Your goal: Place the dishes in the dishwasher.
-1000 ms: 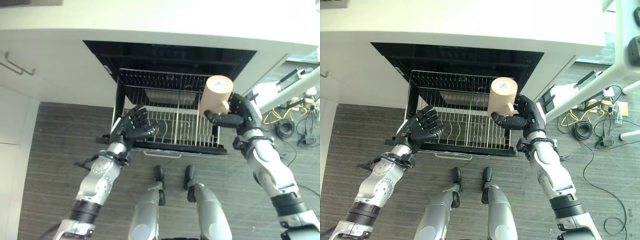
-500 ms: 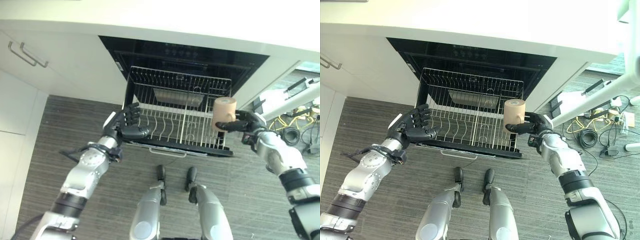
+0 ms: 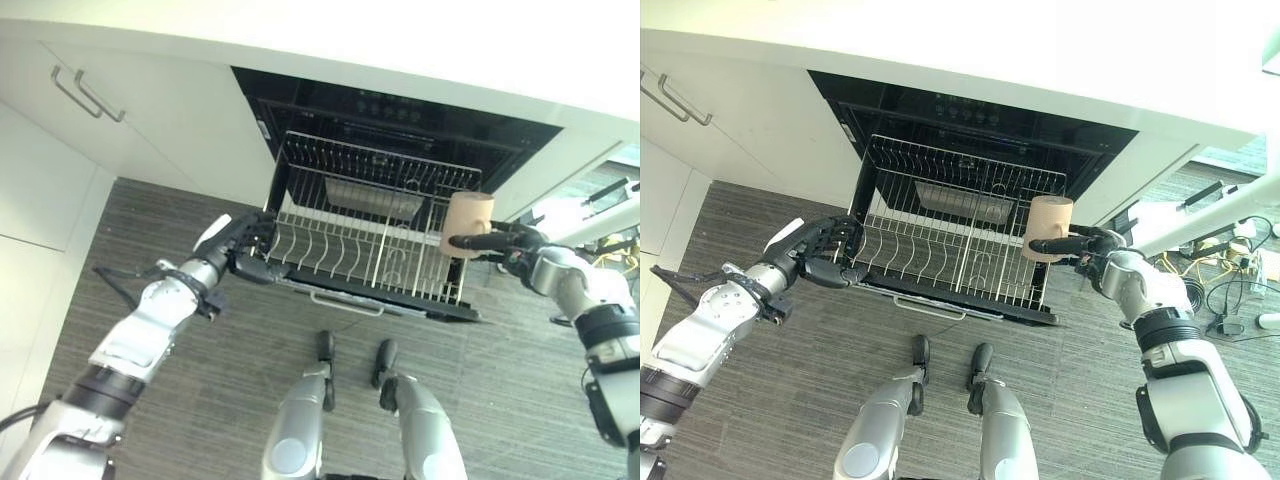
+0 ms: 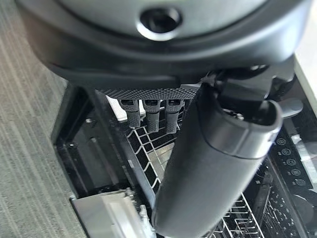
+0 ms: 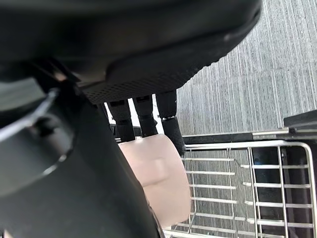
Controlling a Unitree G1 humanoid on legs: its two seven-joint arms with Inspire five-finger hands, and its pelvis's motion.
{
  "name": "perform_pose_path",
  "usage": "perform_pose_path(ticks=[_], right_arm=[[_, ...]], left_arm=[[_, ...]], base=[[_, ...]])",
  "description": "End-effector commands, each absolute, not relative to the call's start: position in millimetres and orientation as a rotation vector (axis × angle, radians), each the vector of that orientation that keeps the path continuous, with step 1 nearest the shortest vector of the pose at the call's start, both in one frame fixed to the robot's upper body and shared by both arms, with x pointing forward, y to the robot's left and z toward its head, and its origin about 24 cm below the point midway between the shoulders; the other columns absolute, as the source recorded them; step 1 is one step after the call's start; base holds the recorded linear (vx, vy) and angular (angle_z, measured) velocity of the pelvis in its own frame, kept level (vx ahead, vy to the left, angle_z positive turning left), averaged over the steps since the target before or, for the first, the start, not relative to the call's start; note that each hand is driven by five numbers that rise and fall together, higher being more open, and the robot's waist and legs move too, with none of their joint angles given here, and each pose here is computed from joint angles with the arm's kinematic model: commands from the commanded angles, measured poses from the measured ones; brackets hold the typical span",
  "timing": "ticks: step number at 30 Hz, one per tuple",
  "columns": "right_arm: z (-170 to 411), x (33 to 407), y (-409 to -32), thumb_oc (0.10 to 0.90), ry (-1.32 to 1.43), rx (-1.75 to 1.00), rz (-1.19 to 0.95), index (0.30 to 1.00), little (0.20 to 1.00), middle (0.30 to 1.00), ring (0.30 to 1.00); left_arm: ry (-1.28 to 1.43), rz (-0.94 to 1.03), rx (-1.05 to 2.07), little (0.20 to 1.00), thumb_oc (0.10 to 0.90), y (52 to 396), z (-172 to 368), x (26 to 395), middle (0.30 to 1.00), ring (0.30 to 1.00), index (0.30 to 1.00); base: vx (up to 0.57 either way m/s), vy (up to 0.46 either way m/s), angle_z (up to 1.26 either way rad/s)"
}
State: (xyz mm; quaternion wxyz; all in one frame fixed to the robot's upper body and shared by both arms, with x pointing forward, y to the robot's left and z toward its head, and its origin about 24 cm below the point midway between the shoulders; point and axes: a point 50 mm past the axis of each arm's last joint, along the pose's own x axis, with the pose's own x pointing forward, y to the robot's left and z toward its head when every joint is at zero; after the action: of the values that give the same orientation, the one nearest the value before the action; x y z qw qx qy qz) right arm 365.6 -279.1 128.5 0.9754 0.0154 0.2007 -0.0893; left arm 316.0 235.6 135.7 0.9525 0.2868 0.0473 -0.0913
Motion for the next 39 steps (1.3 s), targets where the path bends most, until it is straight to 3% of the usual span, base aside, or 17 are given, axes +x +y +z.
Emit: perform_pose_path(ticks=[1,17,21,31,35,39], right_arm=[[161,376,-258,0.8,0.312,0.058,-0.075,0.9,0.9,0.9,0.9],[159,367,-253,0.8,0.338,-0.129,-0.016,0.9,0.9,0.9,0.9],[156,355,-266,0.8,0.343,-0.24,-0.031,0.9,0.9,0.9,0.9],[95,304,-270,0.8,0.338,-0.145,-0.083,0.9,0.9,0.9,0.9],[87,289,-264,0.8,0.275,-0.108,-0.097,0.9,0.9,0.9,0.9],[113,271,-256,0.8,0.013,-0.013,-0.075,0.9,0.9,0.9,0.9]], left_arm=[[-0.076,-0.233,0.615,0.9,0.8,221,172,314,0.9,0.9,0.9],[-0.104,-0.247,0.581,0.9,0.8,215,169,308,0.9,0.9,0.9],[-0.115,-0.222,0.572,0.9,0.8,221,167,302,0.9,0.9,0.9],[-0.257,-0.17,0.337,0.9,0.8,219,152,272,0.9,0.9,0.9],[-0.304,-0.116,0.256,0.9,0.8,225,147,262,0.9,0.9,0.9],[-0.393,-0.113,0.034,0.9,0.8,230,147,246,0.9,0.9,0.9]], base=[[0.0,0.034,0.01],[0.0,0.002,0.0],[0.0,0.0,0.0],[0.06,-0.036,-0.04],[0.08,-0.042,-0.07],[0.11,-0.021,-0.1]])
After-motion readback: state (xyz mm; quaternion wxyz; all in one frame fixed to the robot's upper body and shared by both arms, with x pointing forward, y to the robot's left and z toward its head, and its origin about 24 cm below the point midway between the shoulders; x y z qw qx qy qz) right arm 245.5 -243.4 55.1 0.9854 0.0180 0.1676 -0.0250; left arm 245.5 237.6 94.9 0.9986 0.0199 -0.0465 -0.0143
